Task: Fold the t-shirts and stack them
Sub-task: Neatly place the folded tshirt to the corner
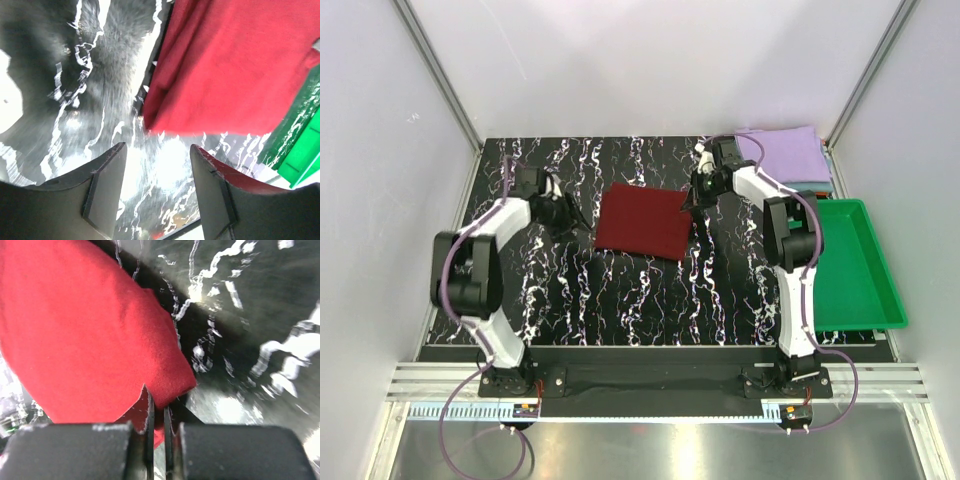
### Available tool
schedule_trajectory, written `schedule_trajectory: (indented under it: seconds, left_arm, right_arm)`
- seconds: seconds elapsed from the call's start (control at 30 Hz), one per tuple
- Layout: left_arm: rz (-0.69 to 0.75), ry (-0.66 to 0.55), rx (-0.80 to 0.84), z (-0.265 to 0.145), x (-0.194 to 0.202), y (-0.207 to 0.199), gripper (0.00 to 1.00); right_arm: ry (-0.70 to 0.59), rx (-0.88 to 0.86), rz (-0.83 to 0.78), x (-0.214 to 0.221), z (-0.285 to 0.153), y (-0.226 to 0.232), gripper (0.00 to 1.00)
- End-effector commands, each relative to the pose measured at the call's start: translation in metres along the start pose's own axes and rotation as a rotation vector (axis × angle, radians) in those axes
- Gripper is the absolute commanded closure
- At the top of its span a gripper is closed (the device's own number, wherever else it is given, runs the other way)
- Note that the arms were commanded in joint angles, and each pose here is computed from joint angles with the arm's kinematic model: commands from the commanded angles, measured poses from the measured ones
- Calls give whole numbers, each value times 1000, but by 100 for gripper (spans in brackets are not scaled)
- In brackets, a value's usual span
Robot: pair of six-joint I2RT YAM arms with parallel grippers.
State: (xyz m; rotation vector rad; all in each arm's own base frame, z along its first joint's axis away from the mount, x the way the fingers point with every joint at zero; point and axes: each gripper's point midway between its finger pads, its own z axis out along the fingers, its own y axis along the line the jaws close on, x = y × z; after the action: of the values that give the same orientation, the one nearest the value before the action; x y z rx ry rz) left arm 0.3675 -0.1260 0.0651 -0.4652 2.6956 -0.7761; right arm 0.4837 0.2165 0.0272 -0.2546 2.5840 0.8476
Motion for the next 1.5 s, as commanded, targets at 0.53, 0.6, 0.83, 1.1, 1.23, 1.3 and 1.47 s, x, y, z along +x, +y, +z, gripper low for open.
schedule_trajectory:
  seconds: [0.53, 0.6, 0.83, 1.1, 1.23, 1.3, 1.47]
  left_arm:
    - [202, -179, 107, -73, -13, -40, 41]
    - [201, -180, 108, -73, -13, -40, 40]
    - [208, -170, 134, -74, -9, -43, 40]
    - [209, -167, 141, -75, -8, -45, 40]
    - [216, -180, 140, -78, -9, -46, 39]
    - [216, -178, 139, -78, -9, -46, 39]
    - [215, -181, 139, -79, -10, -46, 39]
  right_arm:
    - [-263, 611, -479, -135, -200, -51, 100]
    - [-271, 614, -503, -140, -206, -50, 100]
    - [-284, 717, -616, -154, -247, -55, 100]
    - [-366, 816, -659, -184, -298, -67, 100]
    - [-402, 826, -705, -196, -314, -65, 100]
    - [-438, 847, -705, -206, -325, -71, 100]
    - [-441, 835, -641, -214, -331, -93, 100]
